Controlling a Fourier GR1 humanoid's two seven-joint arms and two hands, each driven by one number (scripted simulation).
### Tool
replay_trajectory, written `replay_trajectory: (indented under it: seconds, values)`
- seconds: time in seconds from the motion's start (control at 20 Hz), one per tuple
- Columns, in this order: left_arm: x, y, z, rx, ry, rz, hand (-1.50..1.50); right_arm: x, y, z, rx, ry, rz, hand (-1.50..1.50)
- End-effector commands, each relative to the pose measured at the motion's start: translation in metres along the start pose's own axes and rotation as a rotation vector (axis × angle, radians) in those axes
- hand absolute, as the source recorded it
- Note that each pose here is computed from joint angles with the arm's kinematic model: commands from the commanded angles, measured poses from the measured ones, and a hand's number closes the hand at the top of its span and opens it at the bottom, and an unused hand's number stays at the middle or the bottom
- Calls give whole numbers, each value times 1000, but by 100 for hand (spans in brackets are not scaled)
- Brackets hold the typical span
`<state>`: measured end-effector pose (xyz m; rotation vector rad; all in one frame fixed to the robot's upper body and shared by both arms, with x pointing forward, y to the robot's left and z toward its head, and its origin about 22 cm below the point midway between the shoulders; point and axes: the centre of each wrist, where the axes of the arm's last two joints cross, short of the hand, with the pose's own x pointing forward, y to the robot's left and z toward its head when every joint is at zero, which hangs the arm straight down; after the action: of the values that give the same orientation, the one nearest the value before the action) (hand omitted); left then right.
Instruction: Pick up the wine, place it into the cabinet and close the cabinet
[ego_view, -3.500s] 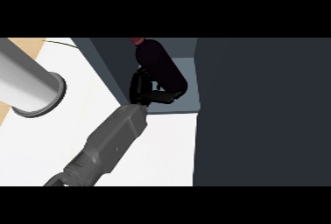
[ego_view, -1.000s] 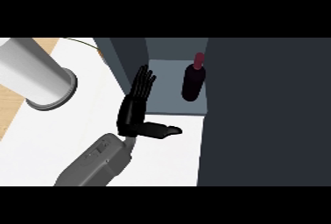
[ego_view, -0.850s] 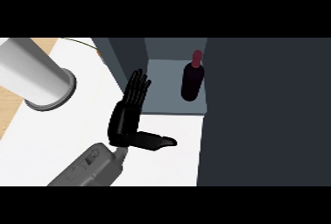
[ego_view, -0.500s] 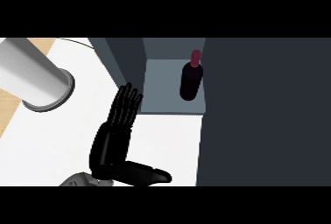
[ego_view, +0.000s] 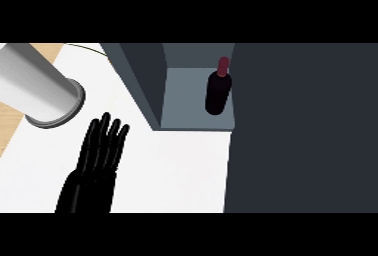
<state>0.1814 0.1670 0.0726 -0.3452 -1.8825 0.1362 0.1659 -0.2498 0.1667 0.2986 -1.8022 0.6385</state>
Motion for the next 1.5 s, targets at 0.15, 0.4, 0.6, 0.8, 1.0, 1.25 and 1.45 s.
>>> replay_trajectory:
  seconds: [0.15,0.4,0.6,0.8,1.0,1.25,1.45]
  values:
    - [26,44,36,67,-20,-71,-150,-1,21,8,195,47,-104,150]
    - [38,62,57,125,-26,-48,-150,22,54,4,264,17,-158,150]
    - [69,87,44,118,-69,-49,-150,29,80,-6,277,9,-171,150]
    - [75,112,60,133,-70,-78,-150,39,96,-23,250,-12,-168,150]
    - [87,116,60,129,-83,-83,-150,52,118,-46,288,-41,-108,150]
    - [111,132,73,95,-54,-67,-150,54,140,-69,253,-48,-17,150]
    - [108,162,79,101,-74,-78,-150,48,155,-108,197,-49,-8,150]
